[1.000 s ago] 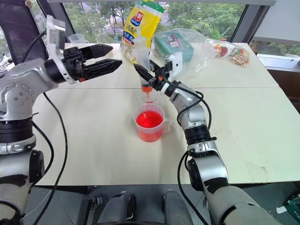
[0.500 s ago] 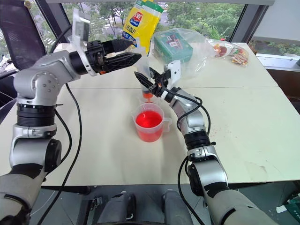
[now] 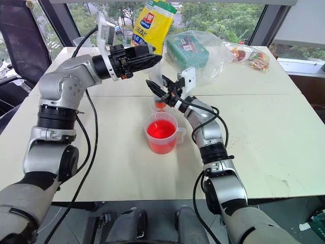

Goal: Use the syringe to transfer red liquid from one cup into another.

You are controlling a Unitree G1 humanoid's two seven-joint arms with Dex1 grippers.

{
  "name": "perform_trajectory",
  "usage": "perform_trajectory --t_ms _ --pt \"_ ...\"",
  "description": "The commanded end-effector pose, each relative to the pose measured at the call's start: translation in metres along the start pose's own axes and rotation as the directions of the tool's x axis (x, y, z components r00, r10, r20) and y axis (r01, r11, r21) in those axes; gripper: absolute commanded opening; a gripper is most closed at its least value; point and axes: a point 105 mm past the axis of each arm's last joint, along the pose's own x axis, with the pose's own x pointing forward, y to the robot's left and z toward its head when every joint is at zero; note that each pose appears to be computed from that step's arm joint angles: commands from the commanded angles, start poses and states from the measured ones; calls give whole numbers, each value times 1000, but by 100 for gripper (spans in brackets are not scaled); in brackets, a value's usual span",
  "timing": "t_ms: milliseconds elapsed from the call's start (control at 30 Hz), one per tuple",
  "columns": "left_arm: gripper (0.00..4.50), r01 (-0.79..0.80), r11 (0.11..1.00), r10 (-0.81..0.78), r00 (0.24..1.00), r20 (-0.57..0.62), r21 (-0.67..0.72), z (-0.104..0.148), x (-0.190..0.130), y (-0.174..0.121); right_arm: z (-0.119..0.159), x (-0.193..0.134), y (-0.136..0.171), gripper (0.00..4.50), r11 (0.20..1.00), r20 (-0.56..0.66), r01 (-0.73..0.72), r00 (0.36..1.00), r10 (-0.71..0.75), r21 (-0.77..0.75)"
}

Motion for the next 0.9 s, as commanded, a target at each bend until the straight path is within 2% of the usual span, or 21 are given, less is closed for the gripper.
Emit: perform_trajectory --t_ms 33,100,133,567,900 --pt "126 51 998 -52 999 7 34 6 9 -8 26 7 7 144 997 76 -33 996 38 -65" --pt "23 53 998 -54 999 4 33 4 9 -8 27 7 7 144 997 75 -34 996 39 -72" --pt "7 54 998 -54 999 4 32 3 9 -8 27 6 7 144 997 74 -35 996 40 -75" --pt "7 75 997 -75 996 -54 10 -23 12 -13 49 7 -1 144 993 103 -27 994 39 -119" --pt "7 76 997 -77 993 -89 -15 -39 10 -17 64 8 5 144 991 134 -52 989 68 -119"
